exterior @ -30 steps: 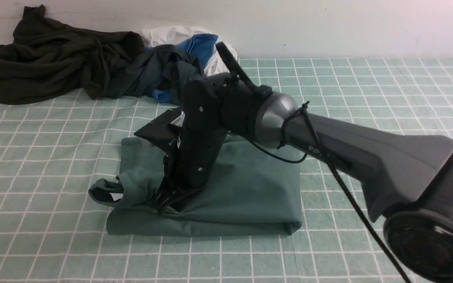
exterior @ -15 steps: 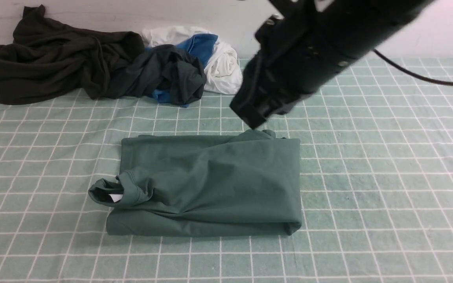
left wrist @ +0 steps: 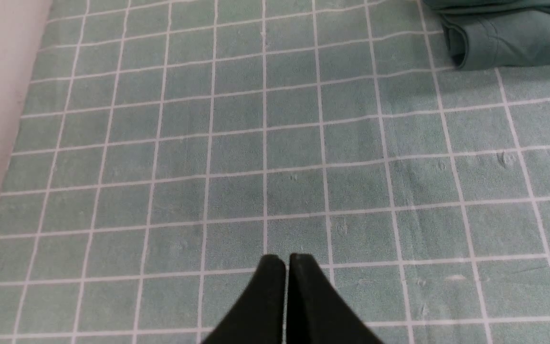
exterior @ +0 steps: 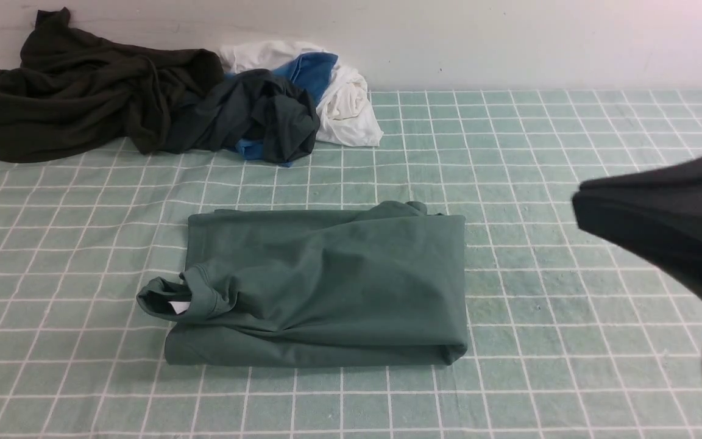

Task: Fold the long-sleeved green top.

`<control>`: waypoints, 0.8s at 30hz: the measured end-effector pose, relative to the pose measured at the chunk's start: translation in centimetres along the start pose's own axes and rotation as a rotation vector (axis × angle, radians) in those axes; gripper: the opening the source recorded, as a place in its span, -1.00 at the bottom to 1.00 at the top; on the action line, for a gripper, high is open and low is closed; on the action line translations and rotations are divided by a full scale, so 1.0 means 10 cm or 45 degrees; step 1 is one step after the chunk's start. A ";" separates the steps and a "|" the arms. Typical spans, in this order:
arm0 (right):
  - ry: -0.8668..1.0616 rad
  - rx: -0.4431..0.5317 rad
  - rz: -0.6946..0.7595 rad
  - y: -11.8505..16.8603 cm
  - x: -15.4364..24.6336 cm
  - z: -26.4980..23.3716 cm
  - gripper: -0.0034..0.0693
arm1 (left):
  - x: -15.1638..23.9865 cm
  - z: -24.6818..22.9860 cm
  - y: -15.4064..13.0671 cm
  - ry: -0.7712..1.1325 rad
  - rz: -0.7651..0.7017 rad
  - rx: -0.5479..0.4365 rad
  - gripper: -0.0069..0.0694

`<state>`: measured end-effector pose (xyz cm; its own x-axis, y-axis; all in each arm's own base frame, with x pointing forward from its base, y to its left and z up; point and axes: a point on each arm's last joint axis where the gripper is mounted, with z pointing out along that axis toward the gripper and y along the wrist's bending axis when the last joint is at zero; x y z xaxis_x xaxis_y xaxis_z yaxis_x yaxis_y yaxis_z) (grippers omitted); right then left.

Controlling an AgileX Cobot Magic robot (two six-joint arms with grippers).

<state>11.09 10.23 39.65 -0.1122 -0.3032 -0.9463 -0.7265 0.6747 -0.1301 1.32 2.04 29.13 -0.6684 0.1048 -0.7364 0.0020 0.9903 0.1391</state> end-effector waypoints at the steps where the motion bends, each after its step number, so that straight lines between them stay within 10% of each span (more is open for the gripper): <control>1: -0.010 0.004 0.000 0.00 0.01 -0.02 -0.94 | 0.00 0.00 0.00 0.000 0.000 0.000 -0.83; 24: -0.401 0.642 0.482 0.04 1.63 -0.74 -0.94 | 0.00 0.00 0.00 -0.001 0.000 -0.001 -0.83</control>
<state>3.99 0.63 26.38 -0.0385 0.1721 -0.9843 -0.2646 0.9481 0.1761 1.31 2.05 29.13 -0.6678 0.1049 -0.7369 0.0015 0.9902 0.1396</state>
